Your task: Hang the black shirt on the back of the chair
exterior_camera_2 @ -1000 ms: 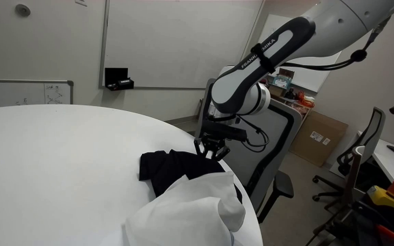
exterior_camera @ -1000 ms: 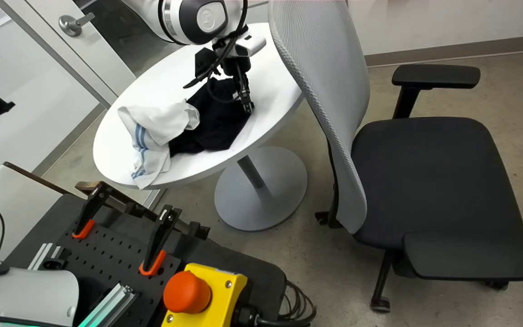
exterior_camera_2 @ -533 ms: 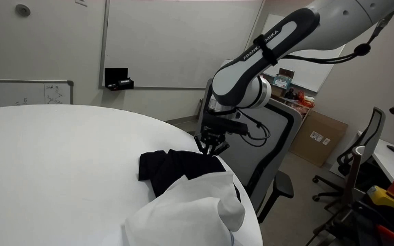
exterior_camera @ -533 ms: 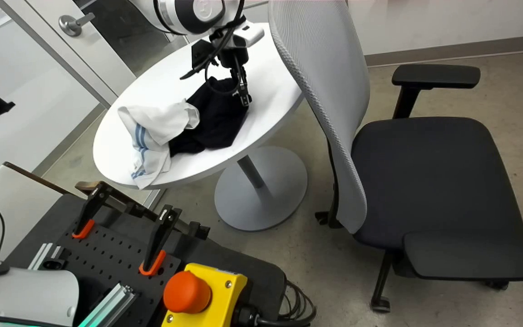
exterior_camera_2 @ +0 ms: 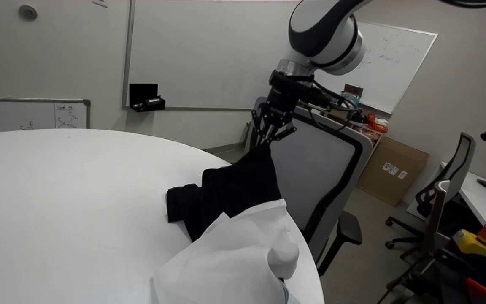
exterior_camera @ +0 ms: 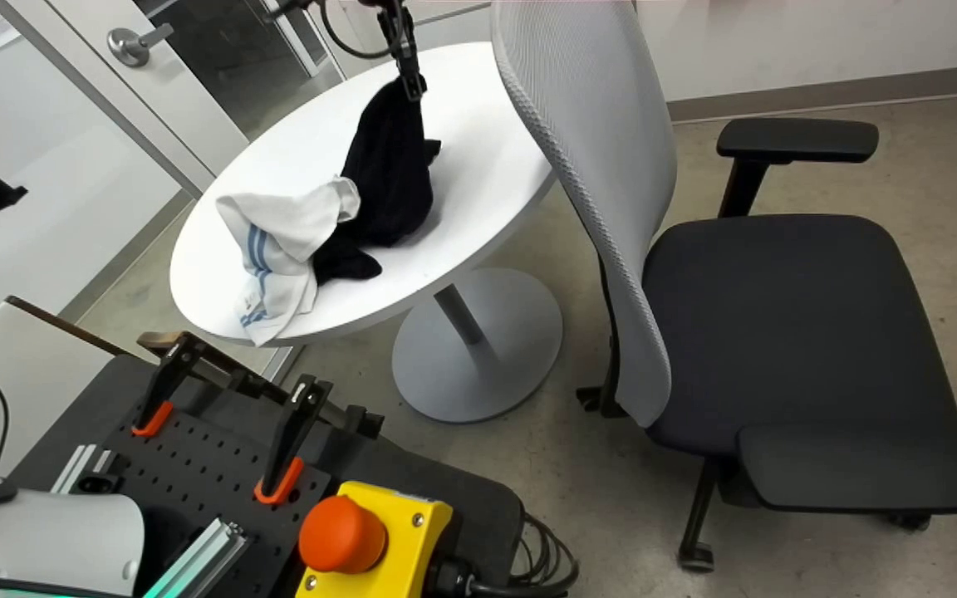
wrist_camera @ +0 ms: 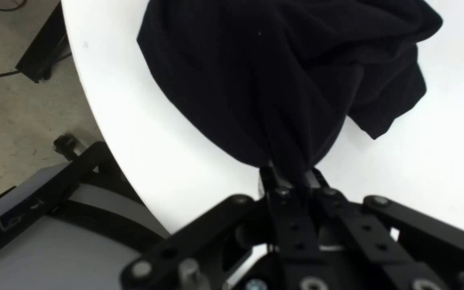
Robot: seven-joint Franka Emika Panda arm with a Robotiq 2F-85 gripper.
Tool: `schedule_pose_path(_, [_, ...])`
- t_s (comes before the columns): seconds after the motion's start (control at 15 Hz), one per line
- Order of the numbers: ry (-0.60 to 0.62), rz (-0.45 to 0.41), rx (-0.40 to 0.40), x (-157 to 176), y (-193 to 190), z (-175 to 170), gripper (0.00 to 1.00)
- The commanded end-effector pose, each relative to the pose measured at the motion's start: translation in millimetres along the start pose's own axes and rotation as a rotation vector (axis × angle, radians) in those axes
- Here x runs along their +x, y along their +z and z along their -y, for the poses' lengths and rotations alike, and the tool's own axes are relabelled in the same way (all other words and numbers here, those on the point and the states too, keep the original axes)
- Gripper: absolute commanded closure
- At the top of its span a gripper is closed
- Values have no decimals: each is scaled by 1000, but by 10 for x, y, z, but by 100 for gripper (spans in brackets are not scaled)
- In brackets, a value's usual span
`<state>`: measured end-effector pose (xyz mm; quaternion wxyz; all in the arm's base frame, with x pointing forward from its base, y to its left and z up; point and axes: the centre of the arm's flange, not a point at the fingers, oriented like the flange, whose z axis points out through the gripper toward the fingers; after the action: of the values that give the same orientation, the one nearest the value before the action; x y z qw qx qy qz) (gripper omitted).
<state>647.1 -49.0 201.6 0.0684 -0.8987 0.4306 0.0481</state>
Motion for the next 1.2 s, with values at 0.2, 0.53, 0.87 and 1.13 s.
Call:
schedule_pose_path(0.2, [38, 38, 141, -374, -1309, -283, 98])
schedule_pose_path(0.53, [74, 32, 295, -494, -2210, -410, 98])
schedule_pose_path(0.87, [115, -7, 454, -558, -2919, -487, 98])
schedule_pose_path(1.13, [167, -46, 558, -455, -3328, -584, 98])
